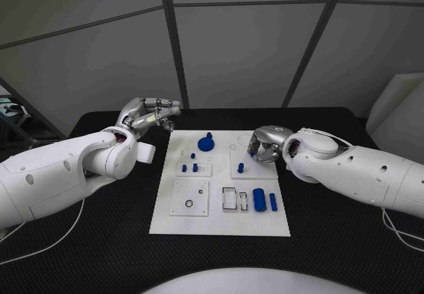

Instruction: Assemble the parts on the task board

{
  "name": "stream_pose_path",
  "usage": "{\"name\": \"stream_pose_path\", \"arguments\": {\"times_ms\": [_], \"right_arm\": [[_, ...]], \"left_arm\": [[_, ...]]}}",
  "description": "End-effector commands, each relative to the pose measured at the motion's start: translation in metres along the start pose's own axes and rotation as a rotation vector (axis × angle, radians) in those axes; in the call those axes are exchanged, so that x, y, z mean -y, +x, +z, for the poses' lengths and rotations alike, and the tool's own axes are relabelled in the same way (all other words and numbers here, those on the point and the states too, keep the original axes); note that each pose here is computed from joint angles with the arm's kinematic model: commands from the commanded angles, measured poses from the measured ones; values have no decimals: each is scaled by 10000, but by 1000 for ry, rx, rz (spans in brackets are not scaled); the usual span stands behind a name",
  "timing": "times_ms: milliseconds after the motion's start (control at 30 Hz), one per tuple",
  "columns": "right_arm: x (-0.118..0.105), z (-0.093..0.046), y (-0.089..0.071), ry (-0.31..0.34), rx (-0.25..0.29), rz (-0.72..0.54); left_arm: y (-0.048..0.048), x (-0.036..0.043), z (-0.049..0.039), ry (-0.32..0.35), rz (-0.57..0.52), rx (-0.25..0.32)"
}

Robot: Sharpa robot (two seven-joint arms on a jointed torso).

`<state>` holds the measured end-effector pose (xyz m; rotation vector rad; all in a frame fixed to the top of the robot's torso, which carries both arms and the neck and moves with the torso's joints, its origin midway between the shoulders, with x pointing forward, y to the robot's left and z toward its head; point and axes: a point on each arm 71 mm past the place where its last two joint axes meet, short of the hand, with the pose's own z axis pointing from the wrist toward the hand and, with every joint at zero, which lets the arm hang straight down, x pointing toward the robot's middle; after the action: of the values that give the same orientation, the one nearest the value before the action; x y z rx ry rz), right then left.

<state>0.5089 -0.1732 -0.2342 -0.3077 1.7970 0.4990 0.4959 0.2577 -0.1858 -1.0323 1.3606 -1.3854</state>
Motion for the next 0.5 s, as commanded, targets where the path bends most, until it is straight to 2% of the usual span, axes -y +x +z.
{"name": "stream_pose_path", "arguments": {"times_ms": [33,300,500], "right_arm": [[-10,-6,105,7,-46,-17],[-24,-5,110,22,-26,-46],[-66,-17,97,21,16,-72]], "left_arm": [[-6,17,6,15,-8,4],[-24,8,12,10,-6,9],[-40,4,14,8,-3,15]]}}
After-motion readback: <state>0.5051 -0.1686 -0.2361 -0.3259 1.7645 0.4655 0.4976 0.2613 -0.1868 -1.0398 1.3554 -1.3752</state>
